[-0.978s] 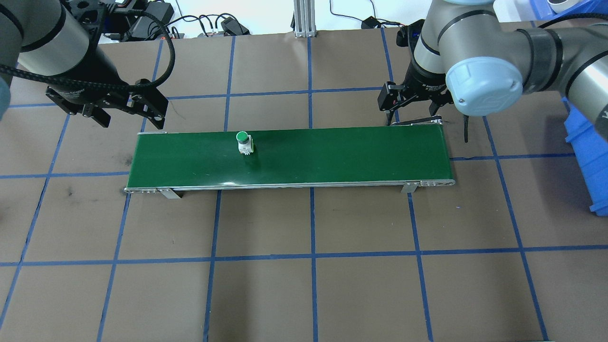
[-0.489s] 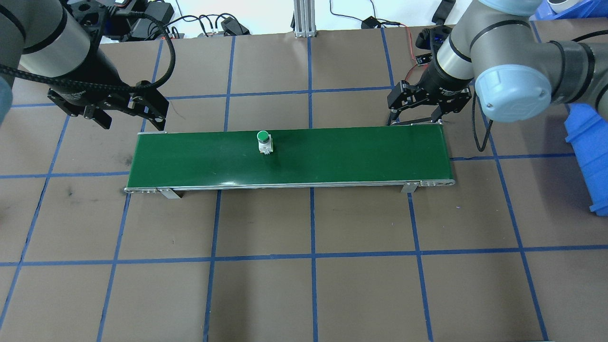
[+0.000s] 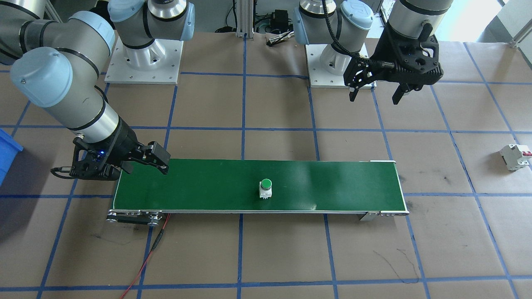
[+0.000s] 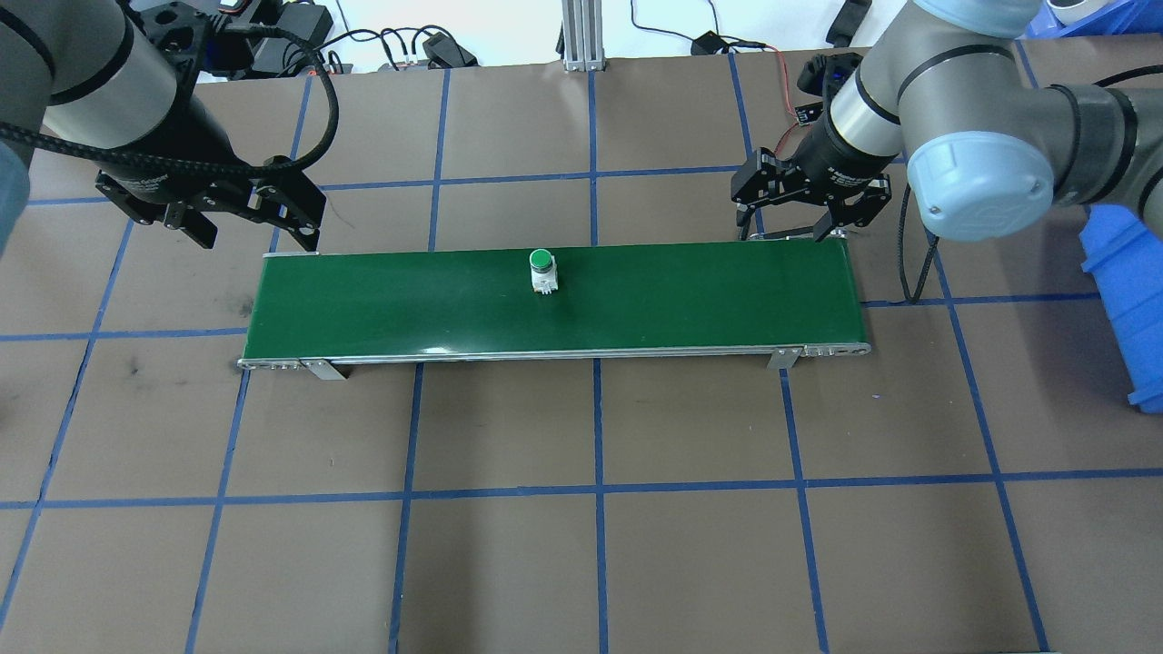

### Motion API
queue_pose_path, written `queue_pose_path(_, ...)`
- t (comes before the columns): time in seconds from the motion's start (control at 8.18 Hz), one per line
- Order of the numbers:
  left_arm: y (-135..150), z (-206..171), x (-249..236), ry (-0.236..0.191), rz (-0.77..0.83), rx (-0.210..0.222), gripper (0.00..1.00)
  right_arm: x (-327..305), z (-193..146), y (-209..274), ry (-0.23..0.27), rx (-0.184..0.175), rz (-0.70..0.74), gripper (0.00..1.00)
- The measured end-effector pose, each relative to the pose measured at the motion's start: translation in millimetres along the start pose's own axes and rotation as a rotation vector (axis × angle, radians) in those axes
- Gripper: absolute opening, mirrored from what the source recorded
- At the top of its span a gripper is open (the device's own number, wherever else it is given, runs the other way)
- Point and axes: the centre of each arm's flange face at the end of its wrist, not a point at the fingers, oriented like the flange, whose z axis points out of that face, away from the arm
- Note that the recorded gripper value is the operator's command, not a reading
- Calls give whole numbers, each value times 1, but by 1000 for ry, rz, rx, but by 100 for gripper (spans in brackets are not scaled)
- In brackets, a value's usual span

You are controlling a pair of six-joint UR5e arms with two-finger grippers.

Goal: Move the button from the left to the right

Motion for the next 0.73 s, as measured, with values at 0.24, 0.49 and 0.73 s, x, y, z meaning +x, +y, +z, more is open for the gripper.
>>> queue_pose_path(0.24, 1, -3, 0, -2, 0, 7, 100, -16, 5, 4, 6, 6, 61, 100)
queue_pose_path(0.49, 3, -7, 0, -5, 0, 14, 100, -29, 9, 7, 5, 13, 84, 100)
queue_pose_path(0.73, 4, -8, 0, -5, 0, 16, 100, -35, 11, 4, -8, 33, 81, 100)
